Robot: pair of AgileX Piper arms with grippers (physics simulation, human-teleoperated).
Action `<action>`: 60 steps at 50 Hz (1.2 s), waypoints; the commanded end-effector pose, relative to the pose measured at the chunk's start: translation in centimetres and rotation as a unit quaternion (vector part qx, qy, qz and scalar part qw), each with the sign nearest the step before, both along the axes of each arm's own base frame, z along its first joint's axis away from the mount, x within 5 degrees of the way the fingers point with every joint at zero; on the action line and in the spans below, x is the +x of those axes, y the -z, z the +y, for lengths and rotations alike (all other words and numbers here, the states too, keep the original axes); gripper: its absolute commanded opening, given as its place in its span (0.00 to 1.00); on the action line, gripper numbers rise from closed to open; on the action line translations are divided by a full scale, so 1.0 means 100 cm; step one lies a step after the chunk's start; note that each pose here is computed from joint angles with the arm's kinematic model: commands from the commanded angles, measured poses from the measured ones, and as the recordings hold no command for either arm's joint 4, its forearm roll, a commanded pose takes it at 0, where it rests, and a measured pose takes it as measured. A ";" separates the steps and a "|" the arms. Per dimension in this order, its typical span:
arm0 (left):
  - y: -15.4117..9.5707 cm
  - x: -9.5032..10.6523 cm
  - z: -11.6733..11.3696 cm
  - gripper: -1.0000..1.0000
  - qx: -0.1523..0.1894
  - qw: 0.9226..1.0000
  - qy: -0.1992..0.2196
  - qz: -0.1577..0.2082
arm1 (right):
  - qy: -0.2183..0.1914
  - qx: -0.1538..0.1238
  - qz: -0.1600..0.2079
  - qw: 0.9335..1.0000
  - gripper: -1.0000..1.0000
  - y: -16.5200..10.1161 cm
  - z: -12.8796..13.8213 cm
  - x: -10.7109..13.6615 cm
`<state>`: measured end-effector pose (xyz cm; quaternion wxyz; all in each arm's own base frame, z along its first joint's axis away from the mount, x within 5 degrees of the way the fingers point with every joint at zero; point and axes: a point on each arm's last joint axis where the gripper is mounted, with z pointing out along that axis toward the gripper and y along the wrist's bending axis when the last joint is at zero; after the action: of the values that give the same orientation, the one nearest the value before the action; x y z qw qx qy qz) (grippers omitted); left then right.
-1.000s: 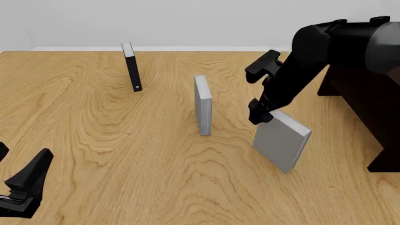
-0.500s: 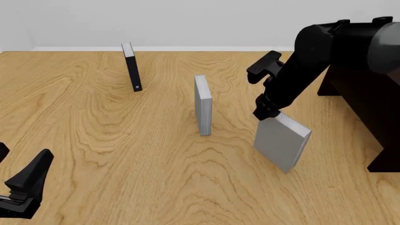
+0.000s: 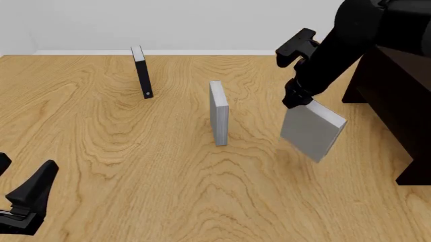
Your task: Pick up the book on the right and place it on the cabinet shelf.
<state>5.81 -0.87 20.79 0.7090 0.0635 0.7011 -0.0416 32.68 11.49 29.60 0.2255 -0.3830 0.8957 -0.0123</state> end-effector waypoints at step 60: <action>-0.002 -0.001 -0.002 1.00 0.009 1.000 0.018 -0.006 | -0.169 -0.105 -0.368 0.908 0.00 -0.018 -0.047 -0.077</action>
<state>5.74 -1.05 20.96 0.7119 0.0795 0.6961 -0.0478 26.69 7.25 32.02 0.4626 -0.5006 0.7132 -0.1634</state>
